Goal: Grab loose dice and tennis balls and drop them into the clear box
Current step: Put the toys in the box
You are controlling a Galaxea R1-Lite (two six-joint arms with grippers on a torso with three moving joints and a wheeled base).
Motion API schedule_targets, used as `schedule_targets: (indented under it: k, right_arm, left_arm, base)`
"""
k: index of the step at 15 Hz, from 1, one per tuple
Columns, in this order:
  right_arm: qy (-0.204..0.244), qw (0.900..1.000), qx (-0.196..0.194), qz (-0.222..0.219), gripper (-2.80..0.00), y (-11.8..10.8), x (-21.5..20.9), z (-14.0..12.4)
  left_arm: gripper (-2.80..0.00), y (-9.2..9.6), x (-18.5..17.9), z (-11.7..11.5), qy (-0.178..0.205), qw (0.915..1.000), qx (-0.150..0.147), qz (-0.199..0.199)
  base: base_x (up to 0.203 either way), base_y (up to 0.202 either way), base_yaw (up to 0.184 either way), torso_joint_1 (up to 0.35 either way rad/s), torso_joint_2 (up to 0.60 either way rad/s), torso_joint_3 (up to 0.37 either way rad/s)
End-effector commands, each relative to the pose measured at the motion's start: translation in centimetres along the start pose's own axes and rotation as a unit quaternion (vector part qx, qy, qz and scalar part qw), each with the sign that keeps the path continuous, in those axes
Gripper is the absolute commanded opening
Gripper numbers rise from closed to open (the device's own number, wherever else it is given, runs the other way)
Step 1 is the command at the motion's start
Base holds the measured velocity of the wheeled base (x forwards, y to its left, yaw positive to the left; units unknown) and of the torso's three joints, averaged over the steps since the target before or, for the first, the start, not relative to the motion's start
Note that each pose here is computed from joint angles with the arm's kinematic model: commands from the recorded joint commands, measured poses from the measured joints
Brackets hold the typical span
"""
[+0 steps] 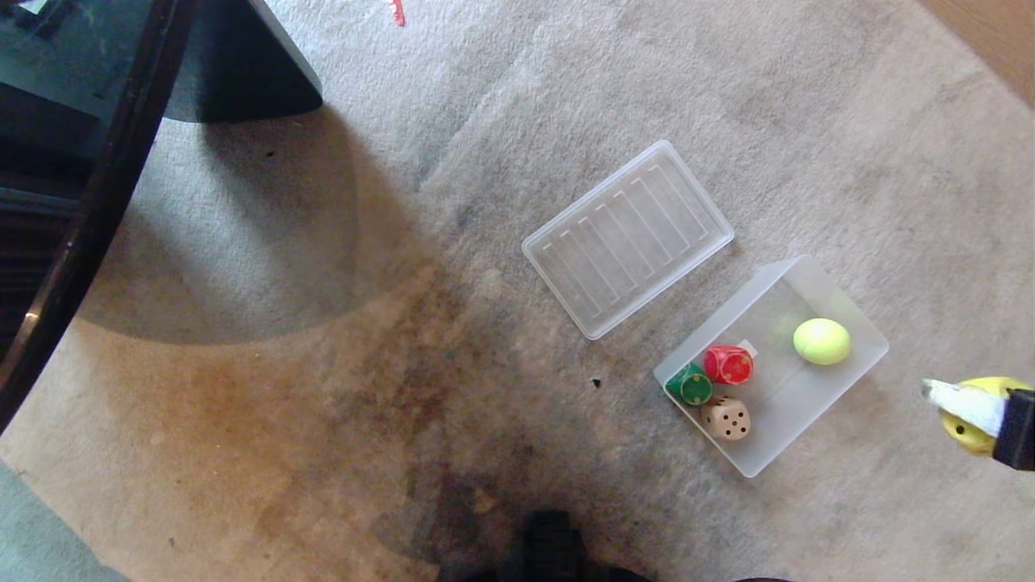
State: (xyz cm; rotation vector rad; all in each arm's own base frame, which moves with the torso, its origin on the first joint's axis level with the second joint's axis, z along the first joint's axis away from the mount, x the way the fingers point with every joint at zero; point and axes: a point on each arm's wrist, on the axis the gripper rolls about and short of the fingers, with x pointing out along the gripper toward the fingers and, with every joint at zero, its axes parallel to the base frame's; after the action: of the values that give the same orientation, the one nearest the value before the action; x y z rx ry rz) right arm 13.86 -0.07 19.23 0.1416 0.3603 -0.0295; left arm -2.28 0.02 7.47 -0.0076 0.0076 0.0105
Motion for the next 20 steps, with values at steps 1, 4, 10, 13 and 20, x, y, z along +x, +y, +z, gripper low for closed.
schedule_targets:
  k: [1, 4, 10, 13, 20]
  right_arm:
    - [0.026, 1.0, 0.013, -0.003, -2.8, -0.1, 6.4, -0.9]
    - [0.012, 0.999, 0.03, 0.013, -2.8, 0.4, 10.1, -1.7]
    - [-0.029, 0.998, 0.028, 0.051, -2.8, 1.9, 13.9, -2.4]
    - [-0.035, 0.998, 0.027, 0.049, -2.8, 1.9, 16.6, -3.9]
    - [-0.078, 0.996, 0.03, 0.031, -2.8, 1.9, 20.4, -4.4]
  left_arm:
    - [-2.8, 0.0, 0.0, 0.0, 0.001, 1.0, 0.0, 0.0]
    - [-2.8, 0.0, 0.0, -0.1, 0.002, 1.0, 0.0, 0.0]
    - [-2.8, 0.0, 0.0, -0.1, 0.002, 1.0, 0.0, 0.0]
    - [-2.8, 0.0, 0.0, 0.0, 0.0, 1.0, 0.0, 0.0]
    - [-2.8, 0.0, 0.0, 0.0, 0.001, 1.0, 0.0, 0.0]
  base:
    - [0.0, 0.0, 0.0, 0.0, 0.0, 0.0]
    - [0.0, 0.0, 0.0, 0.0, 0.0, 0.0]
    - [0.0, 0.0, 0.0, 0.0, 0.0, 0.0]
    - [0.0, 0.0, 0.0, 0.0, 0.0, 0.0]
    - [0.0, 0.0, 0.0, 0.0, 0.0, 0.0]
